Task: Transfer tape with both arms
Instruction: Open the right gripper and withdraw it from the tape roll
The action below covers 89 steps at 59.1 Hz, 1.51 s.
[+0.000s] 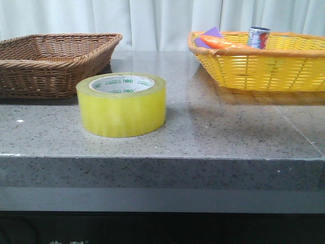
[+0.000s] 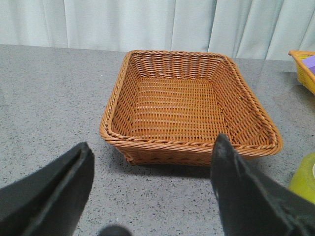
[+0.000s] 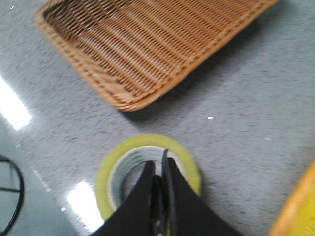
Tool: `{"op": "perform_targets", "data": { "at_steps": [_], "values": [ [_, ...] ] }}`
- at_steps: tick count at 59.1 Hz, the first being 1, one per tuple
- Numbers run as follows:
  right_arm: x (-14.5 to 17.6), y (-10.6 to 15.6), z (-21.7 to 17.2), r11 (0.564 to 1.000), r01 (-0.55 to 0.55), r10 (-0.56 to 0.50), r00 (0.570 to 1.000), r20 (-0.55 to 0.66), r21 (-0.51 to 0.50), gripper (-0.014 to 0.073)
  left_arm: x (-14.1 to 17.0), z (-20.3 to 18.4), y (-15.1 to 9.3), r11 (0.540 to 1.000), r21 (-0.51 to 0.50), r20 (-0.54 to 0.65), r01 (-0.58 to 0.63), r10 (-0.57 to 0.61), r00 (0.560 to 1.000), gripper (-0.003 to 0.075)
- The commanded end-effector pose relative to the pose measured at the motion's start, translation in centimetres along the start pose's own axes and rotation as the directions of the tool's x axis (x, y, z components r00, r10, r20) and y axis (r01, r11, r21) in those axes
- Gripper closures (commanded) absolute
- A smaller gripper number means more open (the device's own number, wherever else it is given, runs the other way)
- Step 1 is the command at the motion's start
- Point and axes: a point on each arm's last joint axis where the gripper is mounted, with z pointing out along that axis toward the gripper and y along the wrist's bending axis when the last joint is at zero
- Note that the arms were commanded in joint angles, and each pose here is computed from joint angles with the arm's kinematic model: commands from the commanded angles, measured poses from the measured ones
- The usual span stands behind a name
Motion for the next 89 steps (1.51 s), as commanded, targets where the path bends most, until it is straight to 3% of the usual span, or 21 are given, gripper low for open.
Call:
{"op": "perform_targets", "data": {
  "at_steps": [1,13,20,26,36,56,71,79,89],
  "values": [
    [-2.0,-1.5,-3.7,0.998,-0.032,0.024,0.987,0.160,0.047,0.0715,-1.8,-0.2,-0.1,1.000,0.009,0.104,0.012,-0.012,0.995,0.0230],
    [-0.1,-6.0,-8.3,0.969,-0.141,0.096,0.972,0.215,0.203,0.0716,-1.8,-0.2,-0.1,1.000,0.009,0.104,0.012,-0.012,0.995,0.0230],
    [2.8,-8.9,-11.3,0.915,-0.233,0.146,0.952,0.267,0.331,0.0716,-1.8,-0.2,-0.1,1.000,0.009,0.104,0.012,-0.012,0.995,0.0230],
    [5.1,-9.6,-13.1,0.874,-0.303,0.180,0.928,0.327,0.380,0.0716,-1.8,-0.2,-0.1,1.000,0.009,0.104,0.012,-0.012,0.995,0.0230],
    [9.5,-8.3,-14.8,0.853,-0.336,0.180,0.908,0.378,0.400,0.0716,-1.8,-0.2,-0.1,1.000,0.009,0.104,0.012,-0.012,0.995,0.0230],
    [19.4,-4.4,-16.9,0.848,-0.318,0.046,0.841,0.540,0.423,0.0716,-1.8,-0.2,-0.1,1.000,0.009,0.104,0.012,-0.012,0.995,0.0230],
    [22.0,-4.0,-16.5,0.843,-0.314,-0.017,0.795,0.606,0.436,0.0716,-1.7,-0.2,-0.2,1.000,0.016,0.090,0.022,-0.023,0.996,0.0230],
    [22.0,-4.0,-16.6,0.843,-0.314,-0.022,0.790,0.612,0.436,0.0716,-2.0,0.6,-0.7,0.997,0.060,-0.082,0.058,-0.053,0.995,0.0230],
    [21.9,-4.0,-16.6,0.843,-0.314,-0.023,0.789,0.614,0.437,0.0716,-3.1,3.3,-2.2,0.983,0.143,-0.306,0.112,-0.064,0.950,0.0230]
  ]
}}
